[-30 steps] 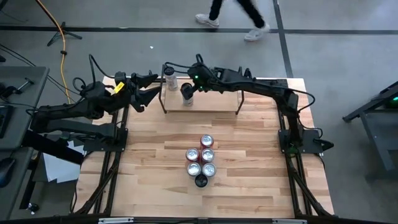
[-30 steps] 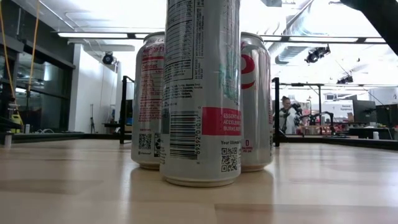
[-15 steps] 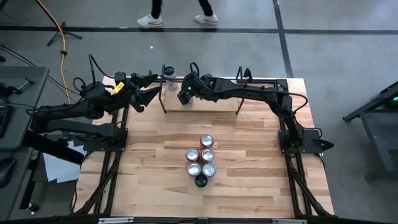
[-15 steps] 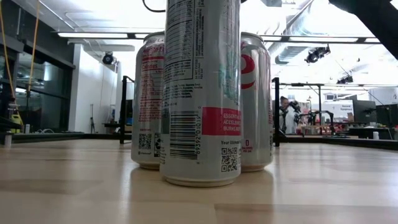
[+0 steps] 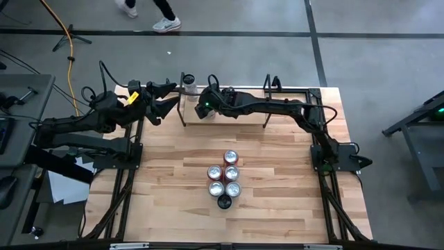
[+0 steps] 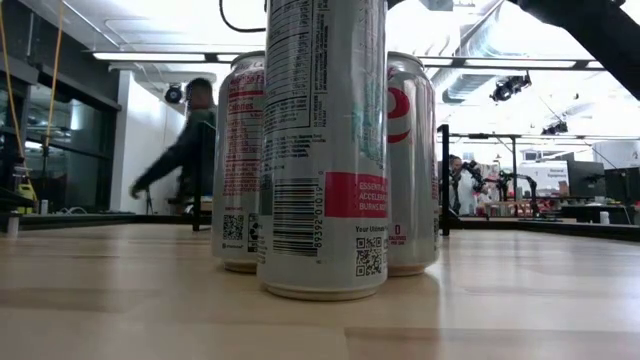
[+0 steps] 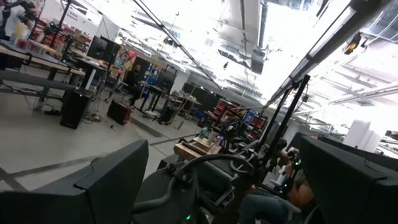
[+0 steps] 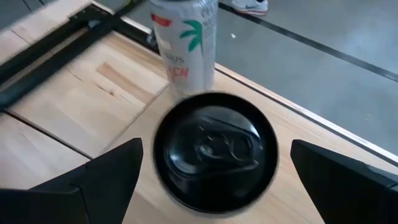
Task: Place canned beverage on shelf
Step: Put the top white soda can aligned with the other white soda can on the shelf
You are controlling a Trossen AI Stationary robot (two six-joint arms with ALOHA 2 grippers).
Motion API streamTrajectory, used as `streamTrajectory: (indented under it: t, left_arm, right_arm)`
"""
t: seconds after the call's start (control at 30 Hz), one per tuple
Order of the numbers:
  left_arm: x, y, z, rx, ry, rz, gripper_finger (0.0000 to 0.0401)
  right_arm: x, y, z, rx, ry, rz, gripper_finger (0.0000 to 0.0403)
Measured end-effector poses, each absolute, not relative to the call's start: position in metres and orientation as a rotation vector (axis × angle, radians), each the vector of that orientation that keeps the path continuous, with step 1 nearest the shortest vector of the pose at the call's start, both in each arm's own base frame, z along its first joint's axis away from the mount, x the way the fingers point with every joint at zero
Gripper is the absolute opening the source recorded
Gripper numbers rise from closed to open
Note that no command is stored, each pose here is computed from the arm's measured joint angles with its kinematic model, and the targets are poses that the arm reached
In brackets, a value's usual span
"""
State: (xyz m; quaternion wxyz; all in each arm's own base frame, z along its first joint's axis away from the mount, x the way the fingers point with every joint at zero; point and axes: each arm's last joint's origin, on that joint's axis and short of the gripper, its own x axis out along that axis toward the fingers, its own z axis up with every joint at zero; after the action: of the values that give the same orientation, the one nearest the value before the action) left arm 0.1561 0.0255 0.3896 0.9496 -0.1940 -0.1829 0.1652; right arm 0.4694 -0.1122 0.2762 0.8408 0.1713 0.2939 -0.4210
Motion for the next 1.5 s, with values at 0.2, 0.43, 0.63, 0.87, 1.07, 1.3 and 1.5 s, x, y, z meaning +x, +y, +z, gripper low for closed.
streamTrajectory:
  t: [0.2,0.43,0.63,0.87,1.07,1.3,1.5]
  left_arm:
    - [0.156,0.025,0.39,-0.395,-0.371,0.335,0.0372]
    - [0.156,0.025,0.39,-0.394,-0.37,0.334,0.0372]
    - [0.156,0.025,0.389,-0.393,-0.37,0.333,0.0372]
    - [0.156,0.025,0.39,-0.393,-0.371,0.332,0.0372]
    - [0.156,0.025,0.39,-0.384,-0.374,0.333,0.0372]
    - [0.156,0.025,0.39,-0.384,-0.373,0.333,0.0372]
    - [0.156,0.025,0.39,-0.384,-0.373,0.334,0.0372]
  right_arm:
    - [0.47,-0.112,0.276,0.36,0.61,-0.898,0.037]
    - [0.47,-0.112,0.276,0.333,0.632,-0.871,0.0255]
    - [0.471,-0.116,0.277,0.168,0.714,-0.742,0.0234]
    - [0.464,-0.138,0.288,0.036,0.764,-0.362,0.0234]
    - [0.441,-0.168,0.296,0.064,0.806,-0.187,0.0234]
    - [0.421,-0.186,0.308,0.035,0.821,-0.102,0.0234]
    - [0.422,-0.193,0.313,0.022,0.711,0.005,0.0234]
